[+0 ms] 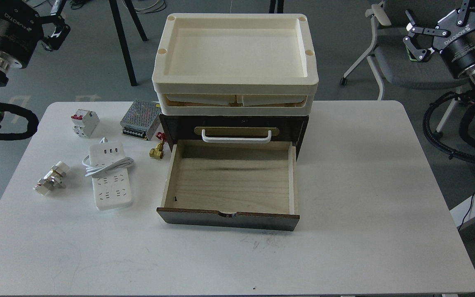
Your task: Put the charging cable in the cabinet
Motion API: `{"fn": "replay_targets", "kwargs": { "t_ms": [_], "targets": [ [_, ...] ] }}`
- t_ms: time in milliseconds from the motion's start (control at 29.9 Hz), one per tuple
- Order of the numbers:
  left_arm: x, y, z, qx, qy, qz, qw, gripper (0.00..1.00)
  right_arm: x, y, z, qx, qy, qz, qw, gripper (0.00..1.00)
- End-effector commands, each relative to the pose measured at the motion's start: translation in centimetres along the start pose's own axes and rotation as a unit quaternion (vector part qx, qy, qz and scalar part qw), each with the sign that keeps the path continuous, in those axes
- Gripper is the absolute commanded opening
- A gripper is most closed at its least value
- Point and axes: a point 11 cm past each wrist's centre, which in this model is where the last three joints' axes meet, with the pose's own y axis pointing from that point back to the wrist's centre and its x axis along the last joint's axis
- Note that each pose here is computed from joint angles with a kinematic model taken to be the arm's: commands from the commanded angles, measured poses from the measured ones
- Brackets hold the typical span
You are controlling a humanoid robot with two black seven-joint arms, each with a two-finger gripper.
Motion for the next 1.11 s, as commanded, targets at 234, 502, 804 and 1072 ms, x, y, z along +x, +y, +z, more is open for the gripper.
{"fn": "replay_targets", "kwargs": {
  "t_ms": [234, 502, 804, 1072],
  "targets": [
    [2.5, 0.6, 3.2, -0.065, 0.021, 0.044, 0.997, 1.00, 0.4, -0.4, -0.1, 0.010, -0.004, 0.011, 1.000, 1.00],
    [5.3, 1.2, 4.6, -0.200, 0.138, 0.124, 0.962, 1.00, 0.0, -1.0, -0.8, 0.015, 0.001, 0.004, 1.000, 1.00],
    [0.8, 5.6, 11.6, -0.201, 0.101, -0.006, 0.974, 1.00, 0.8, -1.1, -1.8, 0.022, 0.012, 0.017, 1.000, 1.00],
    [-8.0, 7.0, 14.6, -0.068, -0.249, -0.195, 0.946, 1.00, 1.5, -0.8, -1.7, 0.023, 0.014, 0.028, 0.999, 1.00]
  ]
}}
